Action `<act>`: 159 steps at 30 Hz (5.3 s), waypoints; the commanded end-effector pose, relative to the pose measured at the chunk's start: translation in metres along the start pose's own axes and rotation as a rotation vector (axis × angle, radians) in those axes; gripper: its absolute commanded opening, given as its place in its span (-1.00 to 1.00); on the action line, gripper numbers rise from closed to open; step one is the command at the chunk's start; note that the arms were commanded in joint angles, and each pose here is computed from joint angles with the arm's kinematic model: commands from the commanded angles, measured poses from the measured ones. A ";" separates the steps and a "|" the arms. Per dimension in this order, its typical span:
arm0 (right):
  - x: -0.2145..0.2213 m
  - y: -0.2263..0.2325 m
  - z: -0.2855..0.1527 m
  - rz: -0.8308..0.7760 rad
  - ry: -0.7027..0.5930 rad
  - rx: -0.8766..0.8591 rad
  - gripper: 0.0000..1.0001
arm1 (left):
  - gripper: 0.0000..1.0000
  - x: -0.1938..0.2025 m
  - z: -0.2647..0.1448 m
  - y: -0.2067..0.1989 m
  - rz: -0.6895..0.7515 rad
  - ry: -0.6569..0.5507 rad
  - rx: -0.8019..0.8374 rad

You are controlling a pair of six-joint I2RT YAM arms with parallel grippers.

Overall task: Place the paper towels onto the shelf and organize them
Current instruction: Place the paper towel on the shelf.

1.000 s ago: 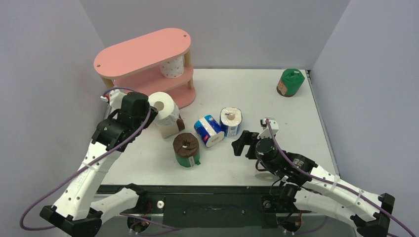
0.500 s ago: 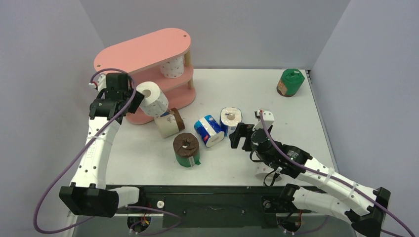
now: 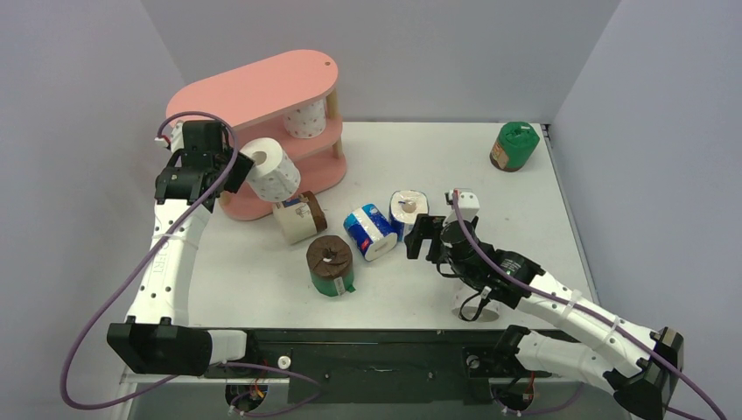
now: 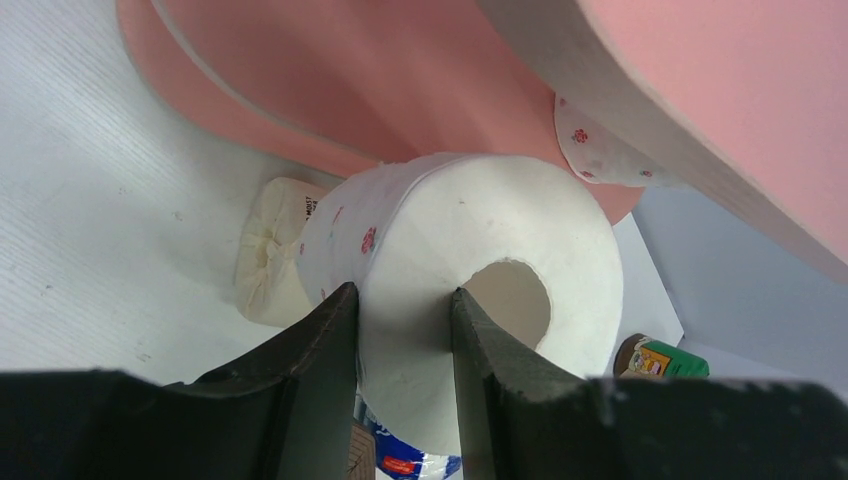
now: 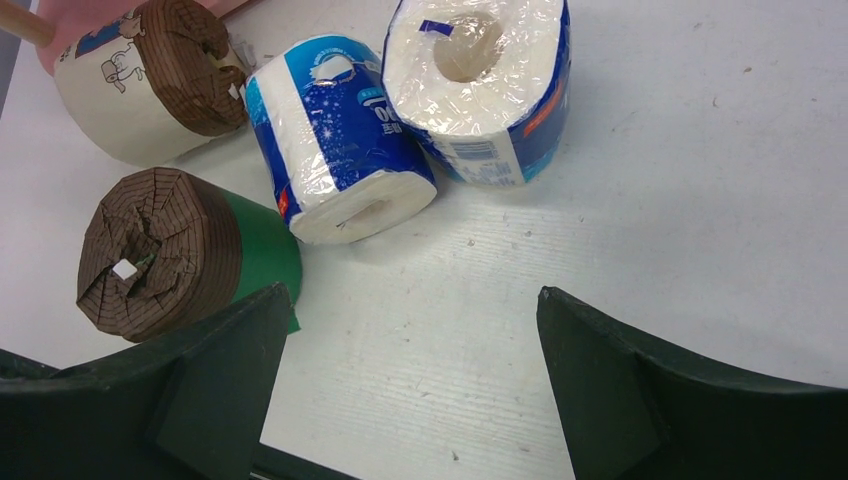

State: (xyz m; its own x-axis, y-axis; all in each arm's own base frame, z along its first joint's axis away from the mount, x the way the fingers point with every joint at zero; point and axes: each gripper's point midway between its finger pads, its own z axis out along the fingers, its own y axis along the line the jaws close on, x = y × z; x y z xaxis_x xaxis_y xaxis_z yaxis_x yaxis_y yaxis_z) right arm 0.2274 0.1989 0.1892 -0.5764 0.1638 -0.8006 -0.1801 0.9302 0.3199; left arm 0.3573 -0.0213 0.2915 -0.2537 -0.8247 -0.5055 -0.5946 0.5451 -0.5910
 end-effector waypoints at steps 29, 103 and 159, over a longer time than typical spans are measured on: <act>-0.029 0.001 0.005 0.042 -0.051 -0.023 0.77 | -0.89 -0.070 0.004 -0.052 -0.051 -0.214 0.142; -0.019 0.000 0.014 0.062 -0.015 -0.032 0.77 | 0.87 -0.067 0.007 -0.068 0.013 -0.263 0.299; -0.011 -0.013 0.008 0.028 -0.012 -0.032 0.77 | 1.00 -0.013 0.049 -0.024 0.541 -0.356 0.326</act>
State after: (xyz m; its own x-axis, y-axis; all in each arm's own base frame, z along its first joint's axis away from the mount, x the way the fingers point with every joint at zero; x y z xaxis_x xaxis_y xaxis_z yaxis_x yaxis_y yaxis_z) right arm 0.2391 0.1921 0.1849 -0.5970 0.1878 -0.7799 -0.1880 0.9124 0.3636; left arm 0.3980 -0.0199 0.2482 -0.2665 -0.3434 -0.9006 -0.1932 0.9345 -0.2991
